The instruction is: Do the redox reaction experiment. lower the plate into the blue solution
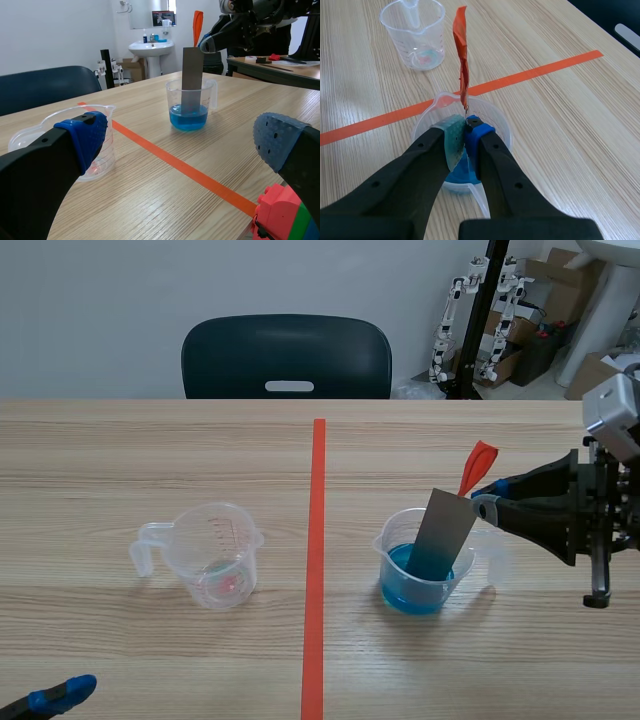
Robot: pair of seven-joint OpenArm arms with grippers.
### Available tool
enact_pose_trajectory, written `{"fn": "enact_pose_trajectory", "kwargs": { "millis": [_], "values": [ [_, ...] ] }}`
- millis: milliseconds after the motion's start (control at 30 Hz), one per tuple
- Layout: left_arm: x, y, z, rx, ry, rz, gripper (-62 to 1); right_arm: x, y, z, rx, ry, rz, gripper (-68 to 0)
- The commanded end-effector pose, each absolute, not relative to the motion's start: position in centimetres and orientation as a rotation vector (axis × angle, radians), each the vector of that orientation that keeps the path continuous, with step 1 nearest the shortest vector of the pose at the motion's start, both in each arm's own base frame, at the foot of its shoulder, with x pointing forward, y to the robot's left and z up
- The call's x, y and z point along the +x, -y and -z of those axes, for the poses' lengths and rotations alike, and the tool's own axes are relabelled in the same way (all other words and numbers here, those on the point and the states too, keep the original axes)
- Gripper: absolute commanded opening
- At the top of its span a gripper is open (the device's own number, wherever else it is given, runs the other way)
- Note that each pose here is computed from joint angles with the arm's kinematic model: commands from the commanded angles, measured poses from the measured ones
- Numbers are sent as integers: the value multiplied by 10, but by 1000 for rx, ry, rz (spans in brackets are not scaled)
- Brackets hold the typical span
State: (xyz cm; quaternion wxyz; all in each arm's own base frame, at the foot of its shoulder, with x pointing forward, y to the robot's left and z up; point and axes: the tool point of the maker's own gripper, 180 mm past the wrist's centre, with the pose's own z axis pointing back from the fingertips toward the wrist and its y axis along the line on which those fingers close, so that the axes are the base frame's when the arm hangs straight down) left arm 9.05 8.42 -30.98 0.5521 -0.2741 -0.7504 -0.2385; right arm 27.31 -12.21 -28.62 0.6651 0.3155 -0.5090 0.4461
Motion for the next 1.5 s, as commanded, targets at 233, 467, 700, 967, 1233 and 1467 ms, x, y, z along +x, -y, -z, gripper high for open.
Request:
{"fn": "enact_pose_trajectory", "kwargs": {
  "millis": [233, 467, 700, 967, 1233, 1467],
  "values": [
    [88, -87, 300, -669, 1819, 558, 8, 269, 124, 286, 718, 1148, -1006, -669],
    [88, -87, 300, -669, 1819, 558, 8, 269, 124, 283, 724, 1159, -1003, -669],
    [88, -87, 300, -669, 1819, 558, 8, 270, 123, 280, 736, 1176, -998, -669],
    [88, -87, 300, -670, 1819, 558, 8, 270, 122, 278, 742, 1185, -995, -669],
    [88, -87, 300, -670, 1819, 558, 8, 270, 122, 278, 742, 1185, -995, -669],
    [88, -87, 300, -670, 1819, 558, 8, 270, 122, 277, 744, 1190, -994, -669]
  ]
}}
